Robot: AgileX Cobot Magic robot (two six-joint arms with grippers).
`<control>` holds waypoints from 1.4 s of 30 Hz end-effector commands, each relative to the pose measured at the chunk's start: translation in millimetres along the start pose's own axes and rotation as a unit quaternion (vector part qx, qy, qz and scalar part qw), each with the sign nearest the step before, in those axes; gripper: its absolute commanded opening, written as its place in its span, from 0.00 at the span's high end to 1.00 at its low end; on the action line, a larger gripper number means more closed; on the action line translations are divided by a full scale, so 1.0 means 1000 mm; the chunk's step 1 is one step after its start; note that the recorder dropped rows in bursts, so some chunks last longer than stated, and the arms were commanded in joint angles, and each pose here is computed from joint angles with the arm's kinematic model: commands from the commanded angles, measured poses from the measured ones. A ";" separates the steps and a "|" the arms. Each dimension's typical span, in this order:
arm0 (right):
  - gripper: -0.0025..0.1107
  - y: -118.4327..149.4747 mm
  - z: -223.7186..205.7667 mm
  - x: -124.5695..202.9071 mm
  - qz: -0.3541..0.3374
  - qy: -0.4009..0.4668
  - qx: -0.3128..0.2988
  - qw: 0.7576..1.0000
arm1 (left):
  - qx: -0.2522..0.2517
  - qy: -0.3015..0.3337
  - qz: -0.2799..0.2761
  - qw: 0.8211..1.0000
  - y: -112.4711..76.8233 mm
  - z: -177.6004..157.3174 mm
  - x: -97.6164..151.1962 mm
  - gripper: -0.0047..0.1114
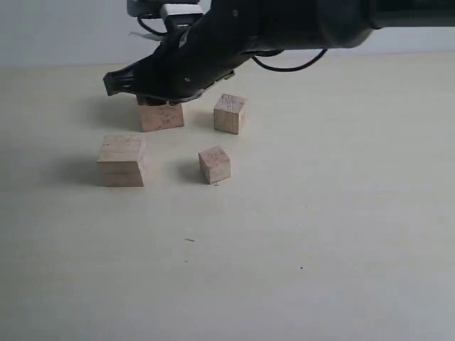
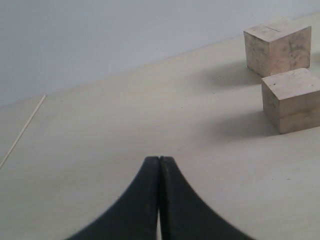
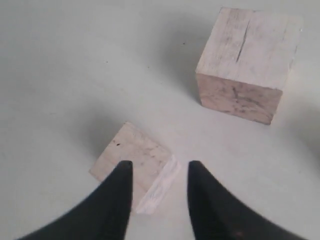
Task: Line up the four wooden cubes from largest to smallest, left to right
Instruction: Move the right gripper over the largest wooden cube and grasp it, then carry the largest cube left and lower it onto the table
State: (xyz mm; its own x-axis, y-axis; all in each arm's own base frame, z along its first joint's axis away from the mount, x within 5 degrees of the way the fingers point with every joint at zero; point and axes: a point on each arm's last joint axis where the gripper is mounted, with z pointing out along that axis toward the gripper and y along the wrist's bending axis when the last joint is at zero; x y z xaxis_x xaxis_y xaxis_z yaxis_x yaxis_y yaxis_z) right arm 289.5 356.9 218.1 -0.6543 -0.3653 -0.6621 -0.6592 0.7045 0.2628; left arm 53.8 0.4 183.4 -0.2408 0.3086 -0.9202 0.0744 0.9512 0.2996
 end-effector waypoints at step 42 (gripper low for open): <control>0.05 -0.047 0.138 -0.028 -0.022 -0.051 0.123 0.991 | 0.001 -0.008 -0.001 1.000 0.000 0.000 0.000 0.96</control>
State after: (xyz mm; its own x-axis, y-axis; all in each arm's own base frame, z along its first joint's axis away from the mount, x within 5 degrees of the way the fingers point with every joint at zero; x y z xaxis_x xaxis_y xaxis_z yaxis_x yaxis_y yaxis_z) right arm 387.7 418.7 131.5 -0.5730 -0.3418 -0.7449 -0.5718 0.8178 0.0646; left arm 53.8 0.4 183.4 -0.2408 0.3086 -0.9202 0.0744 0.9512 0.2996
